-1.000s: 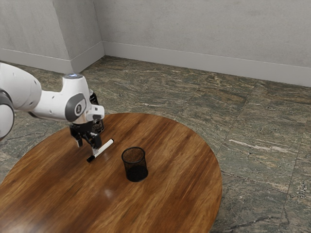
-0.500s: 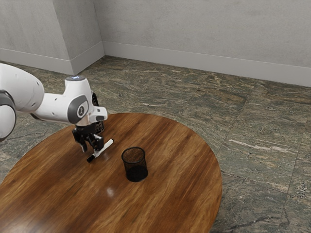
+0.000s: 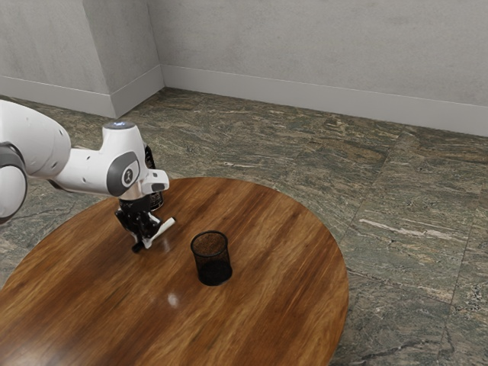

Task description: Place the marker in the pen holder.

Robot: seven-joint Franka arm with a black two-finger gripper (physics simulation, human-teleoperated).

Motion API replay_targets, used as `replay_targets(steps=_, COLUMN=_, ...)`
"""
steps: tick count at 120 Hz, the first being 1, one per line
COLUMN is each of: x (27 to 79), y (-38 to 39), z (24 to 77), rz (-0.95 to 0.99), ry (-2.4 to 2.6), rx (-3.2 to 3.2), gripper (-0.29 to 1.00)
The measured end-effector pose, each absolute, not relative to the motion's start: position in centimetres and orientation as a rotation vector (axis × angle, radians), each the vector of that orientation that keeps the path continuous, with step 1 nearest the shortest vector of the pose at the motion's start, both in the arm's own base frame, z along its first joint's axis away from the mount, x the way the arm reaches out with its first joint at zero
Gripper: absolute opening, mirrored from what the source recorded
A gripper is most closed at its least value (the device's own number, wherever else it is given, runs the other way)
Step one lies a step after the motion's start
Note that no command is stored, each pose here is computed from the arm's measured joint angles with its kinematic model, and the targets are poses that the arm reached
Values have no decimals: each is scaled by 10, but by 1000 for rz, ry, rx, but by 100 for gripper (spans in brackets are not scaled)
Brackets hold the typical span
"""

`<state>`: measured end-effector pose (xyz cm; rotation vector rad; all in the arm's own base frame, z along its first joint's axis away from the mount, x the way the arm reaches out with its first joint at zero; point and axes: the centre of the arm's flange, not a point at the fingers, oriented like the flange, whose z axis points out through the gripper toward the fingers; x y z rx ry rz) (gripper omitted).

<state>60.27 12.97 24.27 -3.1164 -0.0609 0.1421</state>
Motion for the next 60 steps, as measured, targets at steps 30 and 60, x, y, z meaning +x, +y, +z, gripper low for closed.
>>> replay_targets(steps=30, x=605, y=125, z=257, rz=111, ry=-81, rx=-3110, gripper=-6)
replay_targets(steps=60, x=600, y=95, z=368, rz=11, ry=-38, rx=-3122, gripper=-8)
